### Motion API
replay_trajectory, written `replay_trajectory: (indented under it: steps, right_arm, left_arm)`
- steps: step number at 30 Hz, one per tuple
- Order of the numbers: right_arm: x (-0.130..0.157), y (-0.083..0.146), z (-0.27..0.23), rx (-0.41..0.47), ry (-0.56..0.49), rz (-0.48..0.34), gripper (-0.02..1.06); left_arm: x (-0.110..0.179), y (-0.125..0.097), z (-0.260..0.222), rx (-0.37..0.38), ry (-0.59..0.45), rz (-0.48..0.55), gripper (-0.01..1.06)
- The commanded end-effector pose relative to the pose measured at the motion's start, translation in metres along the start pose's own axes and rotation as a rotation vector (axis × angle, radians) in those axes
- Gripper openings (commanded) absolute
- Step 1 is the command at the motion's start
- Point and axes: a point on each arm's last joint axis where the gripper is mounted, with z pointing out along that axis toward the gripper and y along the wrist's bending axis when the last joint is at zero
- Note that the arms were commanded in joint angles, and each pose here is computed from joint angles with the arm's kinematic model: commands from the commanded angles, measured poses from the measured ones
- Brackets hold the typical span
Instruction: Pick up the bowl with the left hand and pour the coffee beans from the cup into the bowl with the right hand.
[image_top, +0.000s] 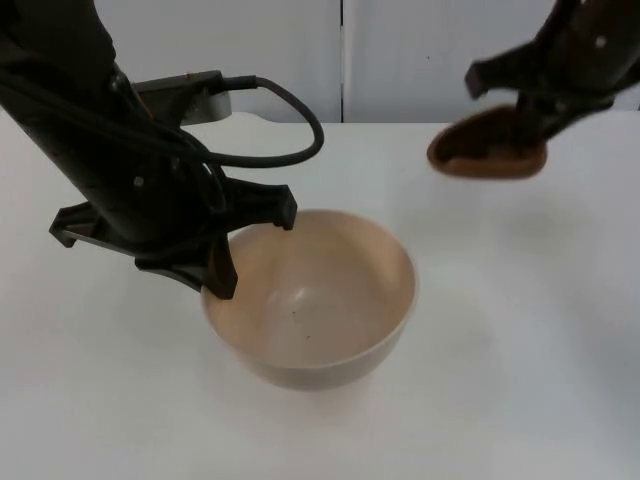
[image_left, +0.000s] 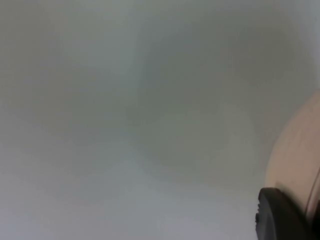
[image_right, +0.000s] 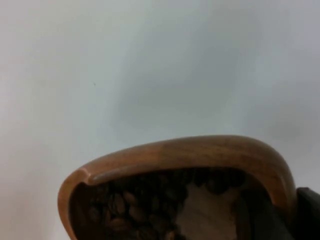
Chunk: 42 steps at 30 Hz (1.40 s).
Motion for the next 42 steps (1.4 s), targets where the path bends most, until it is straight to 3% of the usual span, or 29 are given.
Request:
replay_trajectory:
  steps: [1, 7, 19, 25, 42]
  right_arm:
    - [-0.003, -0.003, -0.022, 0.0, -0.023, -0.015, 0.0]
    - [0.0, -0.006, -0.073, 0.003, -0.037, -0.055, 0.0]
    - [0.009, 0.001, -0.097, -0.033, 0.005, -0.11, 0.0]
    - [0.014, 0.032, -0.099, -0.056, -0.002, -0.199, 0.0]
    - [0.029, 0.105, -0.105, 0.098, -0.104, -0.399, 0.0]
  left_arm:
    - [-0.003, -0.004, -0.006, 0.018, -0.029, -0.011, 0.0]
    - [-0.003, -0.004, -0.006, 0.018, -0.029, -0.011, 0.0]
    - [-0.003, -0.004, -0.006, 0.014, -0.031, -0.005, 0.0]
    - [-0.003, -0.004, -0.006, 0.014, -0.031, -0.006, 0.0]
    - [-0.003, -0.002, -0.005, -0.005, -0.034, -0.025, 0.0]
